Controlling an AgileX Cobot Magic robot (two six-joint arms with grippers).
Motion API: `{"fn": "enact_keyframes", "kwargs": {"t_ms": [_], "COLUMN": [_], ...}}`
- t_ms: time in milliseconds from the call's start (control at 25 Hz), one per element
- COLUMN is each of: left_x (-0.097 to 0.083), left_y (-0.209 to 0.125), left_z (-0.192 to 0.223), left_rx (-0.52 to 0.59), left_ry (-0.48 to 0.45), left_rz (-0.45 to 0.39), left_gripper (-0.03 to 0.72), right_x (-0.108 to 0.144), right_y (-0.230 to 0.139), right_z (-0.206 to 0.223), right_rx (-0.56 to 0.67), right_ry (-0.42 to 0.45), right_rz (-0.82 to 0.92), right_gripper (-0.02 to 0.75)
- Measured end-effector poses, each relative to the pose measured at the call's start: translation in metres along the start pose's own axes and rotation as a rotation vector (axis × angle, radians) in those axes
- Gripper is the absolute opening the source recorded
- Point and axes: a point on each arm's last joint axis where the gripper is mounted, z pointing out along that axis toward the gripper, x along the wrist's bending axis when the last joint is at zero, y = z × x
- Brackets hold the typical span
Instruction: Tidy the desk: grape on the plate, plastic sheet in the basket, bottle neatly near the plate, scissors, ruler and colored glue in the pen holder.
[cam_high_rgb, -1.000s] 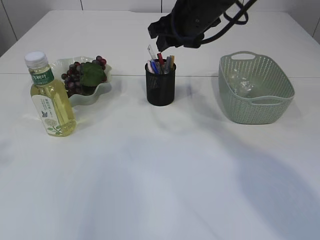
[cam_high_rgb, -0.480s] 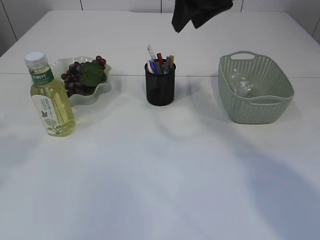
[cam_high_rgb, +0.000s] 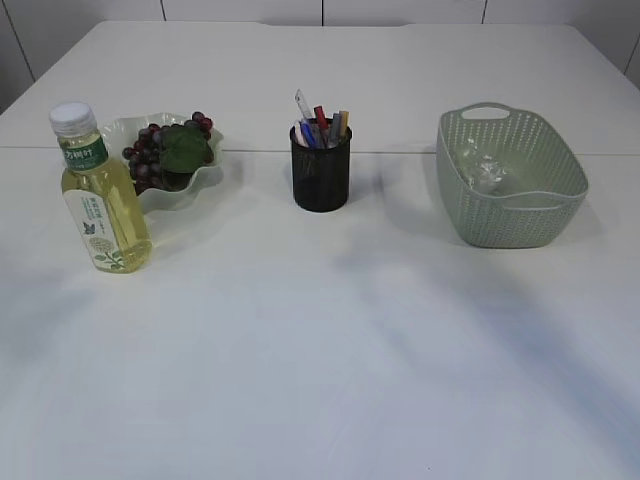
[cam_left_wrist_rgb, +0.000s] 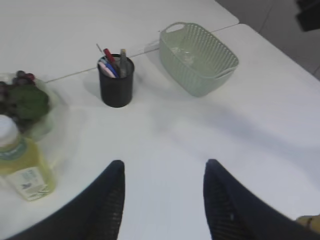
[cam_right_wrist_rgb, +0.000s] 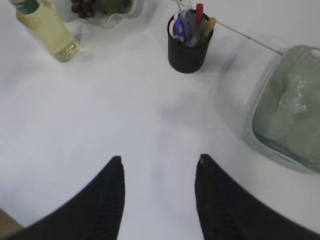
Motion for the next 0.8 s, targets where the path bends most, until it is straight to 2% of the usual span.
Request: {"fn": "enact_keyframes", "kwargs": {"t_ms": [120,320,600,680,800], "left_x": [-0.002,-0.016,-0.032,-0.034,-0.034], "left_y": [-0.006,-0.041,-0.125,-0.143,-0.164], "left_z": [-0.018,-0.056,-0.093,-0.096,-0.099], "left_rx": [-0.028,-0.101,-0.199,-0.204,-0.195], "left_ry": [0.058,0.079,0.081,0.08,0.089], "left_rz": [0.066,0.153,0.195,0.186,0.19], "left_gripper": [0.376,0.375,0.375,0.375,0.375], "right_x": [0.011,0.02,0.028,0.028,0.027], "right_y": [-0.037,-0.125,-0.258,-0.286,-0.317], "right_z": [-0.036,-0.078,-0.116,-0.122,-0.122], "right_rx": [-0.072,-0.235,-0.454,-0.501,-0.508], "right_ry": [0.009,0.003,0.001,-0.004,-0.024], "right_rz": [-0.014,-0.023,0.026,0.056,0.089], "right_gripper": [0.374,0.374,0.374,0.374,0.374]}}
